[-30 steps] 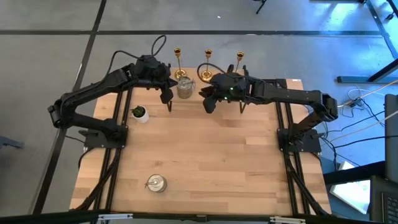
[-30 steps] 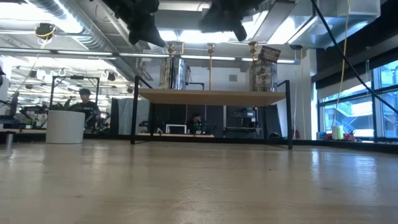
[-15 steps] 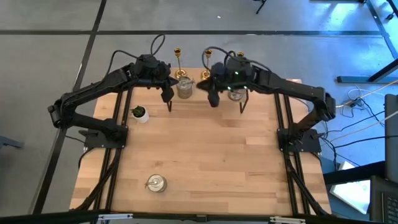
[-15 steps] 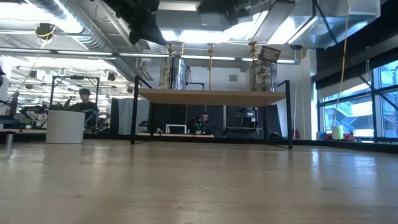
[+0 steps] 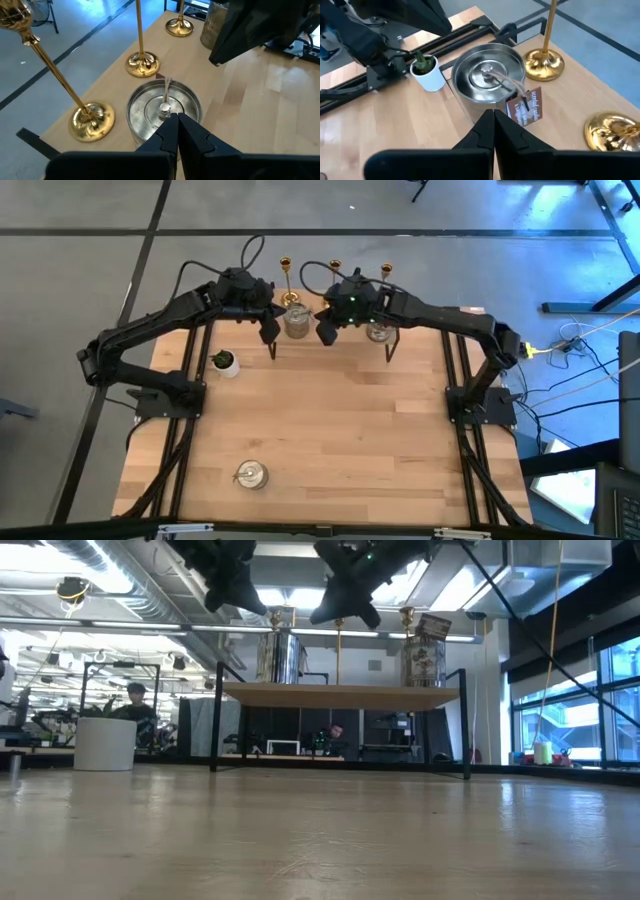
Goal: Pick & Place candle stick holders
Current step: Adjust the silver scented candles on the shelf
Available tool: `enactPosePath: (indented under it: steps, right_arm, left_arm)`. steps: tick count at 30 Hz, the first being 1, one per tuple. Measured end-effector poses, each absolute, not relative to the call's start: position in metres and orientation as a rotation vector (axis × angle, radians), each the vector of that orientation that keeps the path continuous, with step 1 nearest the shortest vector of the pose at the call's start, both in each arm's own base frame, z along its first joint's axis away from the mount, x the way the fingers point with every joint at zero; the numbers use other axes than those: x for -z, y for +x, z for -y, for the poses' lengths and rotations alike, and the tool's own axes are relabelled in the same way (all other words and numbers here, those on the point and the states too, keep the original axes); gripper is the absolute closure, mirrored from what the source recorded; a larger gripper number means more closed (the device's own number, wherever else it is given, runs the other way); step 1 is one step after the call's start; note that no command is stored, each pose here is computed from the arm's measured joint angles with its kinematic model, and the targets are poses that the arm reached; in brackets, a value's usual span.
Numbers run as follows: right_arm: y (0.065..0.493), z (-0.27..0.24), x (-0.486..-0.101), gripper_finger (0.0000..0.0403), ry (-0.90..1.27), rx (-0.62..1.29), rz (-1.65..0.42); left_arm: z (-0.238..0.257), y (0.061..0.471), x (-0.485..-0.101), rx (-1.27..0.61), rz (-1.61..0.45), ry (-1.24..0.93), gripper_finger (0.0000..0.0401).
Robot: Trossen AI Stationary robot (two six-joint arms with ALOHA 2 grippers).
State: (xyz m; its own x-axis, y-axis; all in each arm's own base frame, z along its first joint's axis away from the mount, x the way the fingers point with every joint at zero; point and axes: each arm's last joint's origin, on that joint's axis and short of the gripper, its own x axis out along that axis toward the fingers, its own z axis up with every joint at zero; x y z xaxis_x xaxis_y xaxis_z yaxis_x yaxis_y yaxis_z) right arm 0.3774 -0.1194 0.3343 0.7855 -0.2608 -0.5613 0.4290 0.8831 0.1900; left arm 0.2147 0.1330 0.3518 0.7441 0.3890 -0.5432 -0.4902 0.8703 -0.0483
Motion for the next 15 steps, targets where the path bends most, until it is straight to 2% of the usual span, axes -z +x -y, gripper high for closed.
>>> enactPosePath:
  steps: [15]
  right_arm:
    - [0.390,0.125,-0.312,0.0402,0.328,0.420,-0.596]
  left_arm:
    - [-0.133,0.212,-0.349,-0.509,-0.584,-0.199,0.0399]
